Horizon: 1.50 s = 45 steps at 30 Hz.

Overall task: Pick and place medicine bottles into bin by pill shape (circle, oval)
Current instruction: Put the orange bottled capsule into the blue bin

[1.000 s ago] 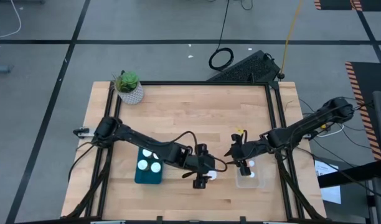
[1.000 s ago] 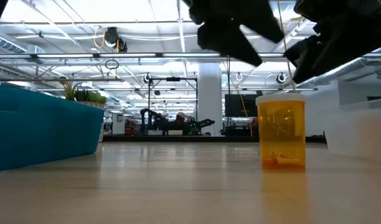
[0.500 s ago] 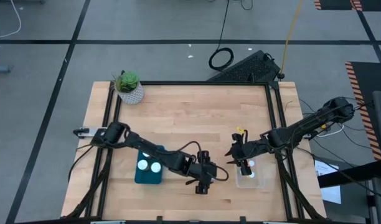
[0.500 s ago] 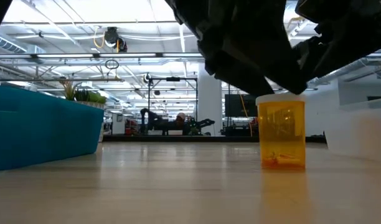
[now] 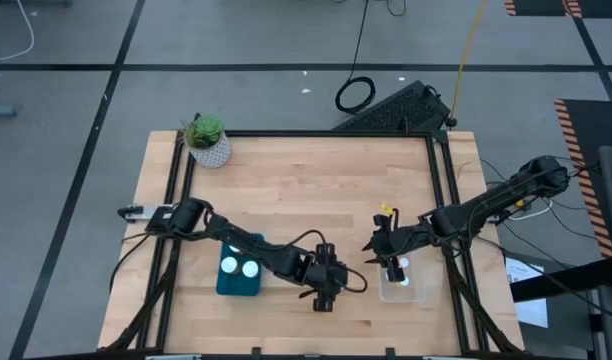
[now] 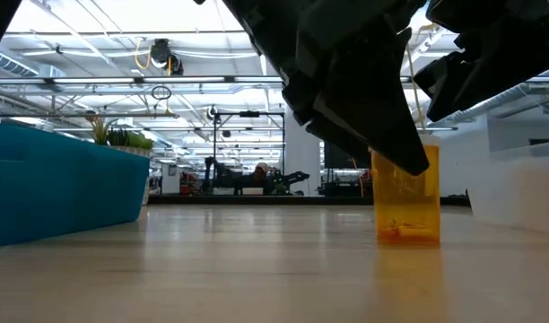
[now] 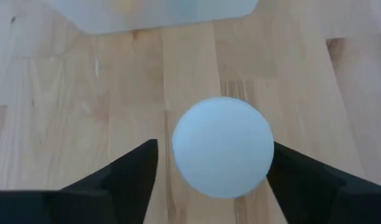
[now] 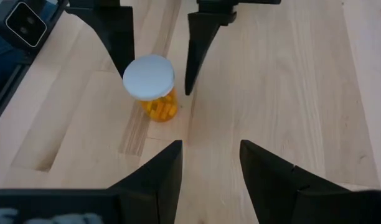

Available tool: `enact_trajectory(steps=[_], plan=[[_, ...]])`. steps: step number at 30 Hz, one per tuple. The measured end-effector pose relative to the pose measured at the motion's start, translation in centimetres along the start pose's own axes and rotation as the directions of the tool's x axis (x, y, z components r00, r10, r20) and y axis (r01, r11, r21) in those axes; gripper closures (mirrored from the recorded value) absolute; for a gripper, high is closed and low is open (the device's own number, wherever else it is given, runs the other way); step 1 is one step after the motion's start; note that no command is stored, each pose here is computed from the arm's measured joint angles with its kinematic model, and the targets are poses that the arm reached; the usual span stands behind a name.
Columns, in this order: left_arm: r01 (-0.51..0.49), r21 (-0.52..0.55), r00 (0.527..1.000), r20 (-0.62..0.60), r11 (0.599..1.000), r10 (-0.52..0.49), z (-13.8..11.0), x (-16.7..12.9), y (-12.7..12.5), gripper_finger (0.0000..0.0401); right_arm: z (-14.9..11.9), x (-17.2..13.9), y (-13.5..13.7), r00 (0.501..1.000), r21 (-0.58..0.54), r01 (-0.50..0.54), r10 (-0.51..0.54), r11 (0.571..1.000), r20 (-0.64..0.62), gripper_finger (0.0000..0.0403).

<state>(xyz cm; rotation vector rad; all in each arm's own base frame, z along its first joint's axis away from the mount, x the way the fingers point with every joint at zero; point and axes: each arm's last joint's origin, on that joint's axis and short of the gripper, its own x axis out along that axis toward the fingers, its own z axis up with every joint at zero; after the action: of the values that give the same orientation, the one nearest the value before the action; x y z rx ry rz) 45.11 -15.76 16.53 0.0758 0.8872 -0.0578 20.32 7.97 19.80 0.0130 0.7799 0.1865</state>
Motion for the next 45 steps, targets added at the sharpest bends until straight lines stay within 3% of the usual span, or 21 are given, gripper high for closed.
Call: enact_trajectory(steps=[9,13,20,34,45], plan=[[0.038,0.002,0.999,0.002,0.999,-0.038,0.1,0.0,-0.2,0.0191,-0.1,0.0,0.0,1.000,0.000,0.002,-0.002,1.000,-0.009,0.0250],[0.049,-0.018,0.999,0.002,0.999,-0.049,0.3,-0.7,-0.3,0.0194,-0.1,0.0,0.0,1.000,0.000,0.002,-0.002,1.000,-0.009,0.0250],[0.043,-0.071,0.999,-0.029,0.997,-0.045,1.0,-5.0,-0.7,0.0190,-0.1,0.0,0.0,1.000,0.001,0.001,-0.001,1.000,-0.009,0.0250],[-0.124,-0.148,0.984,-0.146,0.981,0.102,-1.1,-14.0,-4.3,0.0190,0.0,0.0,0.0,1.000,0.008,-0.001,0.001,1.000,-0.005,0.0250],[-0.302,-0.190,0.946,-0.184,0.934,0.268,-4.5,-20.5,-7.0,0.0190,0.3,0.0,0.1,1.000,0.012,-0.009,0.009,1.000,0.028,0.0250]])
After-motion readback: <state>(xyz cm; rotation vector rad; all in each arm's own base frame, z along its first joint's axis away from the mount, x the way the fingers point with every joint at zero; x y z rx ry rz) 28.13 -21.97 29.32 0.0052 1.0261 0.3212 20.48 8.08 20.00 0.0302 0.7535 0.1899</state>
